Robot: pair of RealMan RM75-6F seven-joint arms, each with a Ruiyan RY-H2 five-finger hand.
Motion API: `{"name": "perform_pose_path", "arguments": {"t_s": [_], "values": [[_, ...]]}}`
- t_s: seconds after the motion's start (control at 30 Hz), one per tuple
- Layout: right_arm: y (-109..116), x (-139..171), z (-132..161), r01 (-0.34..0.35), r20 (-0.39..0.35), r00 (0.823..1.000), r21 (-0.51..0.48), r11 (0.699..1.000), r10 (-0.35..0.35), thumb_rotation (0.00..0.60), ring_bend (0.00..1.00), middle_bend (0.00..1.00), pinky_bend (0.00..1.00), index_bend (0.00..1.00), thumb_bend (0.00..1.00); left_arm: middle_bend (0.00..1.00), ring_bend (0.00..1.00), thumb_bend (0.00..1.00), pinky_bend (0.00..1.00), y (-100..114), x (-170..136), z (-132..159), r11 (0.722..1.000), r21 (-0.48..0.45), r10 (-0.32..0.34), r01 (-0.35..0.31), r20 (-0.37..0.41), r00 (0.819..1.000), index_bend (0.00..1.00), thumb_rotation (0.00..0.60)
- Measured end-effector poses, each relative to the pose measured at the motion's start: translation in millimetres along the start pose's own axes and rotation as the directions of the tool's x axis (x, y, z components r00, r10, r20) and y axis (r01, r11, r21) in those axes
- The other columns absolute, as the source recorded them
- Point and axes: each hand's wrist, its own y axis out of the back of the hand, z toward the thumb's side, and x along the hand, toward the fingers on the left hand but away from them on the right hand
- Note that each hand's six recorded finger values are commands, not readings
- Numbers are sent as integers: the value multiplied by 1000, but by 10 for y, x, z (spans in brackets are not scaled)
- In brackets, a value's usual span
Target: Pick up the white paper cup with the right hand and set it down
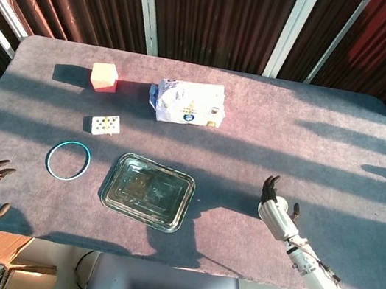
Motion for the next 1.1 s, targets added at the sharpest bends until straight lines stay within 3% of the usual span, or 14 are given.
{"name": "perform_pose_path", "arguments": {"t_s": [0.27,0.4,0.5,0.6,0.8,0.93,1.03,1.1], "values": [[-16,64,-43,-39,20,999,-112,993,41,600,63,66,314,125,300,120,99,295,295,-7,1,3,1000,3,-4,4,2,1000,221,600],[10,134,-141,-65,49,996,-239,969,79,600,26,25,216,65,301,121,99,295,295,-5,5,-7,1000,2,-3,3,-3,1000,221,600],[56,222,-273,-80,76,990,-375,924,116,600,24,26,193,66,301,122,98,294,295,-7,7,-15,1000,1,-5,5,-7,1000,221,600],[128,332,-456,-70,106,983,-540,839,151,600,25,19,189,83,301,122,99,295,296,-7,5,-6,1000,5,-5,5,-4,1000,221,600],[96,564,-736,24,176,963,-807,591,202,600,29,84,183,134,302,123,99,295,295,-13,0,2,1000,13,-2,2,-4,1000,221,600],[-86,770,-844,138,261,929,-902,409,262,600,29,84,172,133,325,122,99,295,295,-13,-1,6,1000,17,1,-1,-4,1000,221,600],[-233,924,-862,218,310,899,-930,297,310,600,29,84,170,130,335,122,99,295,295,-18,-1,13,1000,21,1,-1,-1,1000,221,600],[-325,1015,-856,258,331,879,-936,240,344,600,29,84,170,130,335,122,99,295,295,-23,2,16,1000,23,0,0,-1,1000,221,600]]}}
